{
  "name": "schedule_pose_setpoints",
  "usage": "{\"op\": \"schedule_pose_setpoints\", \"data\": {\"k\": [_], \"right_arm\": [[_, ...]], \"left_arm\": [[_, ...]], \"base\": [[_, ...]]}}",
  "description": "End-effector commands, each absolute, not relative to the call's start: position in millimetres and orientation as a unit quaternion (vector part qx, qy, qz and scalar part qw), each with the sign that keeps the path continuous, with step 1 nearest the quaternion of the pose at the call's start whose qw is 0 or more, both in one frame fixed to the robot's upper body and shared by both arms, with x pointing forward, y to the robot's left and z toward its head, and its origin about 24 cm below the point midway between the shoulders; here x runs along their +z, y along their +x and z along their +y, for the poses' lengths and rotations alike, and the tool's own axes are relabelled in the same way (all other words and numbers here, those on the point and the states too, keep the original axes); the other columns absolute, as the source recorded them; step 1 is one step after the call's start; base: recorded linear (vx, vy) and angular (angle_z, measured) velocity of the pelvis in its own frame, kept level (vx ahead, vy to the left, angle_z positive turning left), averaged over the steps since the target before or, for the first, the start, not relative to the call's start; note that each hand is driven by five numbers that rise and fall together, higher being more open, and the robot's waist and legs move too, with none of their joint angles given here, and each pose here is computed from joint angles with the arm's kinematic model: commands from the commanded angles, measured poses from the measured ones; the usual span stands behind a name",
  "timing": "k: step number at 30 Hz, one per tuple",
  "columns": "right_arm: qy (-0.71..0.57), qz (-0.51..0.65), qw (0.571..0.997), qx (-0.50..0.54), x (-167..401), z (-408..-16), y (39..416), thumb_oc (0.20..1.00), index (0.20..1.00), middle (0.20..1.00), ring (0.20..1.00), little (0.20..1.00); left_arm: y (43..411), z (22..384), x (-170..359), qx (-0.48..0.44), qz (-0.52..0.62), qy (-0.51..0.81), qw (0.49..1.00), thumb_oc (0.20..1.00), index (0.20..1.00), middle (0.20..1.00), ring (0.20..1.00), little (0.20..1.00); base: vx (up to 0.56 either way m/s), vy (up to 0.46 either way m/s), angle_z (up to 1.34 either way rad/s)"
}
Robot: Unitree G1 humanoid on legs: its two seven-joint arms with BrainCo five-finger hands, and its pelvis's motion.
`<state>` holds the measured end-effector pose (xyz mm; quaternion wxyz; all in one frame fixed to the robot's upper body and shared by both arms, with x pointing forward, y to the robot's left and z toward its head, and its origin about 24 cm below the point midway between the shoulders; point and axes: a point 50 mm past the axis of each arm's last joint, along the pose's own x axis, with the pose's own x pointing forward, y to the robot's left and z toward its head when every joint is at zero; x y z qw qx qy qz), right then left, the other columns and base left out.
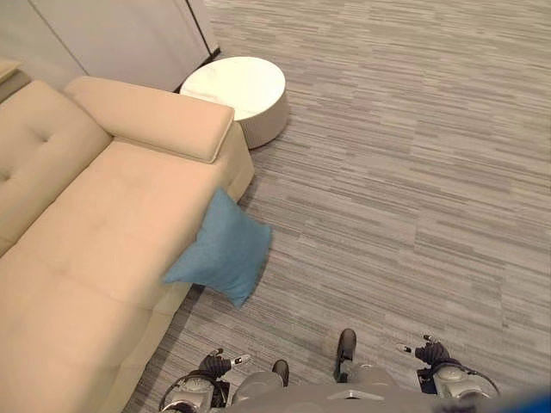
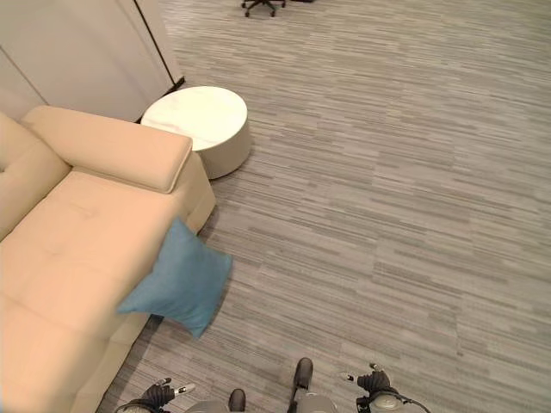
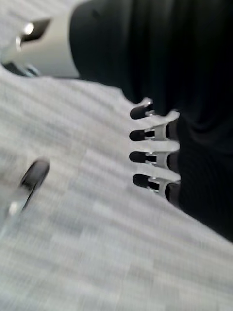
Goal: Pick up all the scattered cushions and arrange them neatly on the sofa.
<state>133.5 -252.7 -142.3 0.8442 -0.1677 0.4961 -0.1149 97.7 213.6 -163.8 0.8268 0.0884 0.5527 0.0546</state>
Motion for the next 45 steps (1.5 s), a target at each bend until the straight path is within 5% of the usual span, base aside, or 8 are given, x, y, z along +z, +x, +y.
{"op": "schedule_pose_setpoints", "data": {"k": [1,22,36,45], "right_arm": [[-0.164,0.488,0.847,-0.131,-140.6,-259.4,130.3,1.0,1.0,1.0,1.0,1.0],[-0.151,0.488,0.853,-0.108,-143.6,-243.1,135.9,1.0,1.0,1.0,1.0,1.0],[-0.186,0.483,0.85,-0.095,-139.8,-252.0,141.4,1.0,1.0,1.0,1.0,1.0],[-0.169,0.498,0.844,-0.106,-142.7,-254.2,133.2,1.0,1.0,1.0,1.0,1.0]], "left_arm": [[109.9,218.8,-159.7,0.051,0.538,0.097,0.836,1.0,1.0,1.0,1.0,1.0],[111.4,235.4,-155.2,0.075,0.53,0.105,0.838,1.0,1.0,1.0,1.0,1.0],[87.9,241.7,-160.5,0.125,0.555,0.066,0.82,1.0,1.0,1.0,1.0,1.0],[104.7,238.9,-156.7,0.103,0.537,0.078,0.834,1.0,1.0,1.0,1.0,1.0]], "base": [[0.06,-0.185,0.5],[0.18,0.08,0.25],[0.25,-0.194,0.85],[0.11,-0.06,0.56]]}}
